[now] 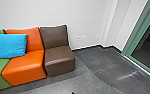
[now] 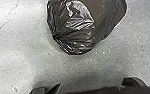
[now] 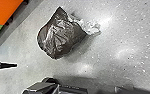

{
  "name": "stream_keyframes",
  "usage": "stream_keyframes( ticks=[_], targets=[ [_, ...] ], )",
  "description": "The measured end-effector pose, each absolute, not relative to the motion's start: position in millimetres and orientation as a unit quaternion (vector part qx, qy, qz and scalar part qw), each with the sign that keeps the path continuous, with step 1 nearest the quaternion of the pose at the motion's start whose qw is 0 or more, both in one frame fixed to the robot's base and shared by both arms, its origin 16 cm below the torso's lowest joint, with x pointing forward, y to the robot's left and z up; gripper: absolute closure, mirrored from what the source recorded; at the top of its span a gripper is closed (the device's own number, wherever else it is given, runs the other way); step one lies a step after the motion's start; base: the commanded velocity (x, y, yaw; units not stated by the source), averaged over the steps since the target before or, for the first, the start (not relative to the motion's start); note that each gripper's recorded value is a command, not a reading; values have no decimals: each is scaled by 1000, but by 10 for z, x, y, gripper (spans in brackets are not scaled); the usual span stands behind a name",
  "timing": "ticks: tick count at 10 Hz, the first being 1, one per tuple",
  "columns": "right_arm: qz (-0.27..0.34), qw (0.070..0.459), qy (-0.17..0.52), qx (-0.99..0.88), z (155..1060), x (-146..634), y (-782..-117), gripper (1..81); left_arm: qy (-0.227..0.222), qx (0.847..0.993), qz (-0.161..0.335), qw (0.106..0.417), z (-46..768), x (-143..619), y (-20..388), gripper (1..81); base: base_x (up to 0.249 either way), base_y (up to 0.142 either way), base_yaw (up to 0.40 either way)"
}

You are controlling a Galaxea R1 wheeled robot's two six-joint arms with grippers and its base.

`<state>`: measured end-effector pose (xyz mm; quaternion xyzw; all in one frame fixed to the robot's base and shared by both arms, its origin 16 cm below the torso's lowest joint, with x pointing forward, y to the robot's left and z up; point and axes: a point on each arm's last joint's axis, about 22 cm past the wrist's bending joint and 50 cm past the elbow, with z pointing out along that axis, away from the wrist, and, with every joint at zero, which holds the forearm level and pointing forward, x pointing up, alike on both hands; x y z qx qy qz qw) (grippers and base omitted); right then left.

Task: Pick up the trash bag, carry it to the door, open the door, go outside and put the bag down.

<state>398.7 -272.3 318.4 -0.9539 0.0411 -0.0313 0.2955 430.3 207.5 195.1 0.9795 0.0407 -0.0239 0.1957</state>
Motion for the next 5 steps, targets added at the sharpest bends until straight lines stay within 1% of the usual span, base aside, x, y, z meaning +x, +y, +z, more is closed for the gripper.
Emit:
stream_keyframes(
  ticks=[2, 5],
  targets=[
    [-25, 300, 41, -953, 3015, 3992, -2679, 10, 44, 979, -23, 197, 1784, 4437, 2057, 10, 0, 0, 0],
    [-42, 305, 40, -951, 2834, 4176, -2663, 10, 48, 976, 11, 212, 1690, 4949, 1892, 10, 0, 0, 0]
  ],
)
